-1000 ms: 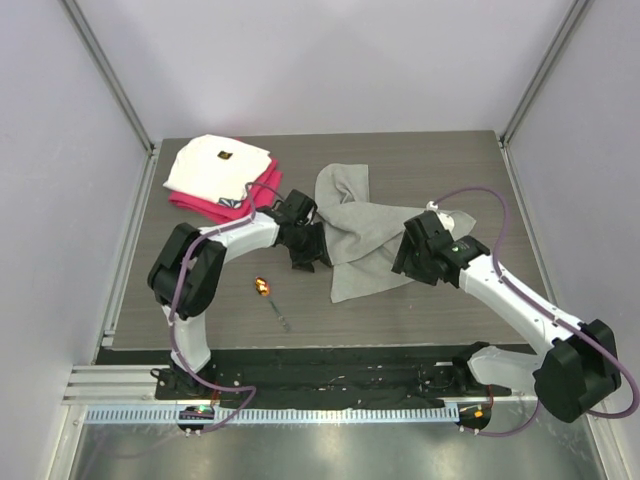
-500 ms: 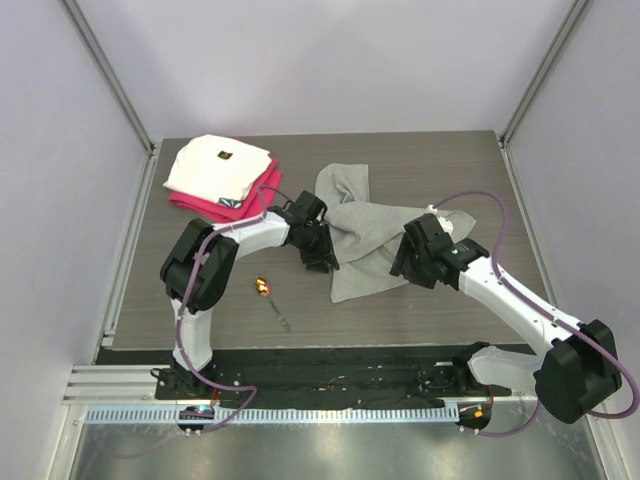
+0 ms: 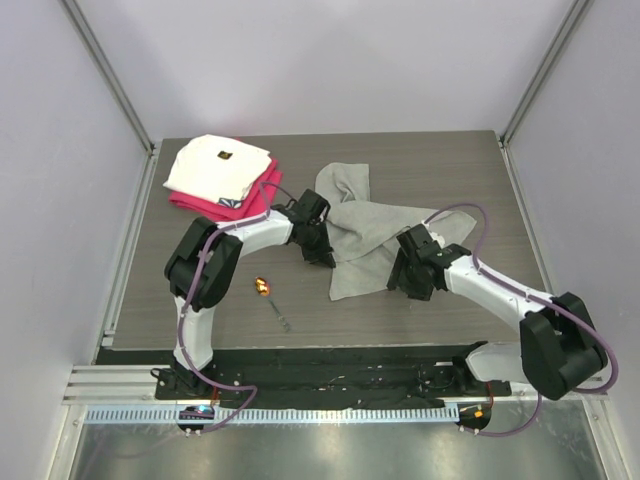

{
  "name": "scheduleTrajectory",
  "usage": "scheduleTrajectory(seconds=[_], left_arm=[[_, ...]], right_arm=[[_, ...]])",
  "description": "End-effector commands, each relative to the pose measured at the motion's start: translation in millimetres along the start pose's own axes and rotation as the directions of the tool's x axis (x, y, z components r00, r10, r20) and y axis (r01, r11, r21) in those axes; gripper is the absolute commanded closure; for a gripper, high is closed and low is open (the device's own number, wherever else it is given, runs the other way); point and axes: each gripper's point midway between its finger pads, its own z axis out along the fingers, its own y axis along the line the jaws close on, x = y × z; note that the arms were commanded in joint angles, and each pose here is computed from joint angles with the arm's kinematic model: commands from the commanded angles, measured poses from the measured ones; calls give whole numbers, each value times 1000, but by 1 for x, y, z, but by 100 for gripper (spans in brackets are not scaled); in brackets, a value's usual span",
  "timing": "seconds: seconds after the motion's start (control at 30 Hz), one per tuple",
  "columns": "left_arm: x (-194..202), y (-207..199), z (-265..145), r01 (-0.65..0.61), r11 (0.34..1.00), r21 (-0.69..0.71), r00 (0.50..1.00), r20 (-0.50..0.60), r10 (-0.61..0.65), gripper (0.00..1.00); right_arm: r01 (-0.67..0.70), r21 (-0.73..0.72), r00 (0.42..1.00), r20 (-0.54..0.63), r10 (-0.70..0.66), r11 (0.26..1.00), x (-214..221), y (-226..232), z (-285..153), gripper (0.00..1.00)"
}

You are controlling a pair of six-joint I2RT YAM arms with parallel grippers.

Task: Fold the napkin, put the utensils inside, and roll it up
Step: Flatten the napkin out

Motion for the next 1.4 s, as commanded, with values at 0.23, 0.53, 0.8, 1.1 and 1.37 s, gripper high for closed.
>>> scheduleTrajectory(seconds=[0.23, 0.53, 0.8, 1.1, 1.37], left_arm=[[-24, -1, -10, -39, 999, -28, 992, 115, 42, 60], [-35, 9, -9, -24, 998, -57, 991, 130, 32, 62], [-40, 18, -4, -8, 996, -94, 990, 137, 21, 63], [-26, 20, 9, 2, 997, -80, 998, 62, 3, 60], [-10, 31, 31, 1, 994, -109, 1000, -20, -3, 69]], right_arm=[[44, 72, 997, 58, -49, 996, -42, 5, 20, 39], [62, 87, 997, 41, -65, 994, -47, 8, 28, 40], [71, 129, 997, 8, -73, 989, -48, 0, 41, 40], [81, 165, 997, -18, -79, 983, -48, -6, 52, 39], [105, 218, 994, -30, -101, 970, -57, -17, 64, 58]])
